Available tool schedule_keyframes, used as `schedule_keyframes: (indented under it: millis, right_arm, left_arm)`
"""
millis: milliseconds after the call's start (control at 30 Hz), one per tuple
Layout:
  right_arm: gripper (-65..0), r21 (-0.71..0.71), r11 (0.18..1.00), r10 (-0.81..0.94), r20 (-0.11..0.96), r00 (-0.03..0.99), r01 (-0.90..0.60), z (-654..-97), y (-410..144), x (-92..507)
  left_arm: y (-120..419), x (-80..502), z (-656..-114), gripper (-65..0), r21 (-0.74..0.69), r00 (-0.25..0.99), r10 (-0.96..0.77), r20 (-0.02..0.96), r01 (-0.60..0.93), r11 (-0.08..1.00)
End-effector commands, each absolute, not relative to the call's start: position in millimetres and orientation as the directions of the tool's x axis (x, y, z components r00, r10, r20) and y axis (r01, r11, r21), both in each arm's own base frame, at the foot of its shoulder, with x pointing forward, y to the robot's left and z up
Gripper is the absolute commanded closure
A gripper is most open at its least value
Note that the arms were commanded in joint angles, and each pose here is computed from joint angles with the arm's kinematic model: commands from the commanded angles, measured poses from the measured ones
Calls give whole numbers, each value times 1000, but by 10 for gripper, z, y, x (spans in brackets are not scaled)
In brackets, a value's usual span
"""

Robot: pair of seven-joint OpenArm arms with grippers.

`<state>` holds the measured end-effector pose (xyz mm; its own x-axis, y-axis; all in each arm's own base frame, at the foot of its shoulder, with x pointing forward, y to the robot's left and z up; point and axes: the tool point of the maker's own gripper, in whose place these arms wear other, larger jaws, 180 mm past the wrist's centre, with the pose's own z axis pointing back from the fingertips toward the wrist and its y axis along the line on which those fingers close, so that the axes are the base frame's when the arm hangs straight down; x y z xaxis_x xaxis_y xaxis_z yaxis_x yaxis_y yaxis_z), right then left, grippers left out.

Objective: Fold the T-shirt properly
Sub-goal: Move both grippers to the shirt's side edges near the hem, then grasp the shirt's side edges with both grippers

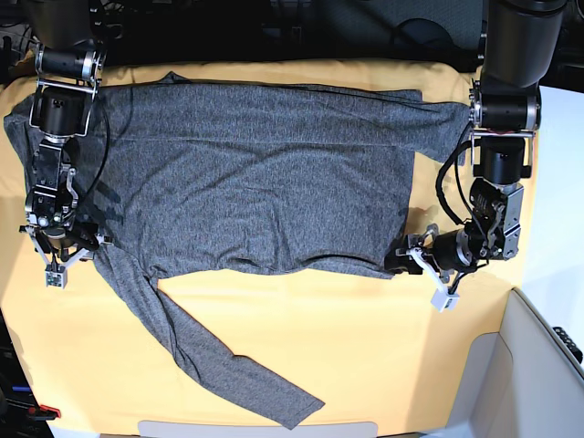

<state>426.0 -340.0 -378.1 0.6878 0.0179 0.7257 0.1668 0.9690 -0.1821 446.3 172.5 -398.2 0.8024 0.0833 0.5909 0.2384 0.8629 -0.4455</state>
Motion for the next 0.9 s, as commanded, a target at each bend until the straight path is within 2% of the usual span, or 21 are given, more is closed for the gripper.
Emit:
schedule_keyframes:
  millis: [0,133,367,533,600,767,867]
  right_arm:
    - [-285,-199,964,41,767,641,177,-3529,-3479,4397]
    - [-285,-199,964,41,766,642,176,-3541,-3470,4390]
    - [-285,-200,964,42,765,642,176,-3541,-3472,4389]
    - [-285,-200,964,40,762,647,176,-3563,-3474,4377]
    - [-285,-201,964,40,761,648,176,-3565,-3483,4373]
    - [-285,-204,962,42,763,645,179,-3536,-3506,4385]
    - [-286,-211,961,49,765,642,178,-3509,-3529,4384]
  left_arm:
    - [1795,4627,-3778,-277,-418,766,78,638,259,870]
    - [1749,4616,-3800,-277,-421,769,74,635,264,868]
    - [1334,4509,-3960,-277,-477,791,74,607,287,831]
    - [1307,4509,-3960,-273,-480,792,74,607,290,828]
    - [1307,4515,-3954,-235,-479,791,74,608,290,828]
    - [1329,4565,-3914,-13,-476,770,93,631,290,830]
    - [1330,4563,-3919,-8,-476,770,94,631,289,831]
